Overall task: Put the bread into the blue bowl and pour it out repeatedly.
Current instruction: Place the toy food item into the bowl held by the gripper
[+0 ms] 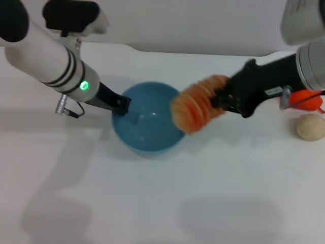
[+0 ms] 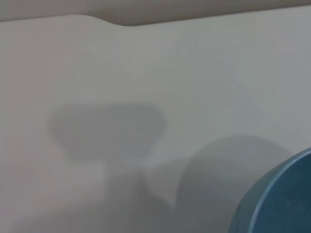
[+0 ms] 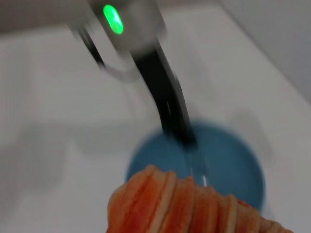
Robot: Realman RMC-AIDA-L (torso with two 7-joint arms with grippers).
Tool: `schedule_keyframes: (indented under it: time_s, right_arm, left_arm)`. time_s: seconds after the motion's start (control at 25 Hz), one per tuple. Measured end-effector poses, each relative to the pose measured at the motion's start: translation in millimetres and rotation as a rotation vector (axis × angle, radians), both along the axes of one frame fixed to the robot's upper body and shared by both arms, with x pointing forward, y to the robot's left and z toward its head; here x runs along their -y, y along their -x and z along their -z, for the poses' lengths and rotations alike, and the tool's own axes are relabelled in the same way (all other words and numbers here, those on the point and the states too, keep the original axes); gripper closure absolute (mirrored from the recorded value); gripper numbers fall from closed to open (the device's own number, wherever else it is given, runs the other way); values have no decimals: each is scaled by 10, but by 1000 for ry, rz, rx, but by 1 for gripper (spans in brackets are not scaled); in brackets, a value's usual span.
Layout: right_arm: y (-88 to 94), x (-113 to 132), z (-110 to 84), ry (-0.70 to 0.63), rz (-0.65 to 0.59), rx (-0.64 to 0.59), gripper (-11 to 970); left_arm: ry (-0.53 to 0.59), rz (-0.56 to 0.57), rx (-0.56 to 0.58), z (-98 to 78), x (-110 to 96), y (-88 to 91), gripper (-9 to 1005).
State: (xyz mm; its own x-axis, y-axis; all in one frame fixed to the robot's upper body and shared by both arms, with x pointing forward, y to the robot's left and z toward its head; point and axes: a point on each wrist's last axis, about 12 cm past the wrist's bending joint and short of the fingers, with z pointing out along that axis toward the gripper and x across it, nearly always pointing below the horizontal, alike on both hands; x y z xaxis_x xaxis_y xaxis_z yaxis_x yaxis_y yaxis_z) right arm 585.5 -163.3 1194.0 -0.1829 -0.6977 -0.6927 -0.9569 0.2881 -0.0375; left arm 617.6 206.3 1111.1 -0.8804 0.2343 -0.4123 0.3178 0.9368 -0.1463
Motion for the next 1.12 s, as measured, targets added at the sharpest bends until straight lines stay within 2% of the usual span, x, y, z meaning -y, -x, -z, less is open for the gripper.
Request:
schedule_keyframes:
  time_s: [0.2,0.28,0.52,0.76,0.84,1.12]
  right_arm:
    - [59,-28,10,-181,-27,17,860]
    - [83,-4,57,-242,-27,4,861]
    - [159,134,296,-375,-5,-48,865]
    - [237,251,475,-405,34,-87,869]
    - [247,301,599,-403,72,-122,870]
    - [263,334,741,-393,95,-148,871]
  left_arm:
    - [-9,57,-36,26,165,59,989]
    - [20,80,-50,23,257,85,990]
    - [56,100,-49,-27,355,72,986]
    - [59,114,-39,-77,408,42,984]
    - [59,118,-39,-90,418,41,985]
    - [65,136,-44,-121,465,50,984]
